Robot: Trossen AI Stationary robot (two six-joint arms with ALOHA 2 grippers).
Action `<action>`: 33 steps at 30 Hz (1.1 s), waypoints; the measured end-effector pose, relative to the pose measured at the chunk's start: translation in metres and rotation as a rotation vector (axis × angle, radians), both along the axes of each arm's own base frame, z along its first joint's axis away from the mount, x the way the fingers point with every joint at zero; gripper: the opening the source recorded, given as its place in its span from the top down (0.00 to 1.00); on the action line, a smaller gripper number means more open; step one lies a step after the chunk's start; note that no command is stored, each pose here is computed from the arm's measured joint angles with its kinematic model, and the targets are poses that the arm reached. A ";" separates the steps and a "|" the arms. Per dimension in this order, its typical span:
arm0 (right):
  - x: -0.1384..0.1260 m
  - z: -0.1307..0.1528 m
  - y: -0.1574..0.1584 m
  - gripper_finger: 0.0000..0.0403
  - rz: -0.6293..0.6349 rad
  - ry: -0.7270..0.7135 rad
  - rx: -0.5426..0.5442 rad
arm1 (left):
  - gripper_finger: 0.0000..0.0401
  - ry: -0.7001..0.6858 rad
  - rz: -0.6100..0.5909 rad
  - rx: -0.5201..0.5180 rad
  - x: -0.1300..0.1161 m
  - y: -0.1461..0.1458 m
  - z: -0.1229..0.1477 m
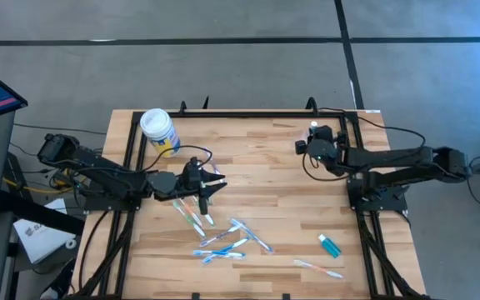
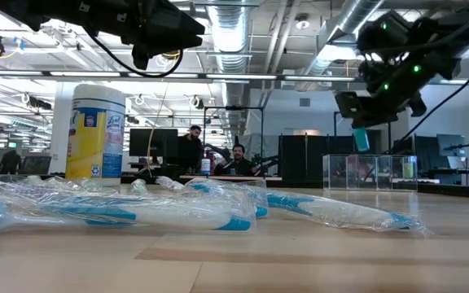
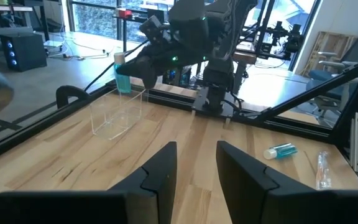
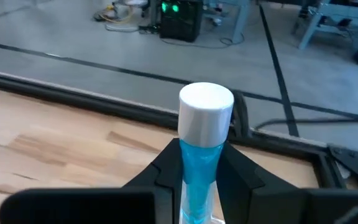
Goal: Pick & Place toothbrushing station
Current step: Put the left mouthwash into the middle transparent organizer
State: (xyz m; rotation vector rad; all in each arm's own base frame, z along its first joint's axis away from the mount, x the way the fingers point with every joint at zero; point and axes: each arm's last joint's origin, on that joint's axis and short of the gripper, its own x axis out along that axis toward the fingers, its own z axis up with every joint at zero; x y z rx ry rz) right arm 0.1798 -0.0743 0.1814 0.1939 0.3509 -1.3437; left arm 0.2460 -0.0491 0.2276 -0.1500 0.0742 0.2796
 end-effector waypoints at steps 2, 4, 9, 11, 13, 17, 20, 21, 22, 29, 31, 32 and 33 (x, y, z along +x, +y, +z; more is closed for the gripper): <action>-0.003 -0.008 -0.003 0.85 -0.013 -0.007 0.005 | 0.74 0.000 0.000 0.000 0.000 0.000 0.000; -0.007 -0.014 -0.005 0.85 -0.021 -0.038 0.007 | 0.74 0.000 0.000 0.000 0.000 0.000 0.000; -0.012 -0.023 -0.007 0.85 -0.013 -0.100 -0.006 | 0.74 0.000 0.000 0.000 0.000 0.000 0.000; -0.015 -0.027 -0.008 0.85 -0.015 -0.094 -0.002 | 0.74 0.000 0.000 0.000 0.000 0.000 0.000; -0.017 -0.029 -0.009 0.85 -0.021 -0.108 -0.004 | 0.74 0.000 0.000 0.000 0.000 0.000 0.000; -0.023 -0.036 -0.010 0.85 -0.031 -0.161 -0.005 | 0.74 0.000 0.000 0.000 0.000 0.000 0.000; -0.025 -0.039 -0.010 0.85 -0.025 -0.212 -0.005 | 0.74 0.000 0.000 0.000 0.000 0.000 0.000; -0.026 -0.040 -0.010 0.85 -0.024 -0.224 -0.009 | 0.74 0.000 0.000 0.000 0.000 0.000 0.000; -0.026 -0.040 -0.010 0.85 -0.023 -0.232 -0.011 | 0.74 0.000 0.000 0.000 0.000 0.000 0.000; -0.025 -0.040 -0.009 0.85 -0.012 -0.246 -0.003 | 0.74 0.000 0.000 0.000 0.000 0.000 0.000; -0.025 -0.040 -0.009 0.85 -0.010 -0.247 -0.001 | 0.74 -0.001 0.000 0.000 0.000 0.000 0.000; -0.025 -0.040 -0.009 0.85 -0.010 -0.247 -0.001 | 0.74 -0.001 0.000 0.000 0.000 0.000 0.000; -0.025 -0.040 -0.009 0.85 -0.010 -0.247 -0.001 | 0.74 -0.001 0.000 0.000 0.000 0.000 0.000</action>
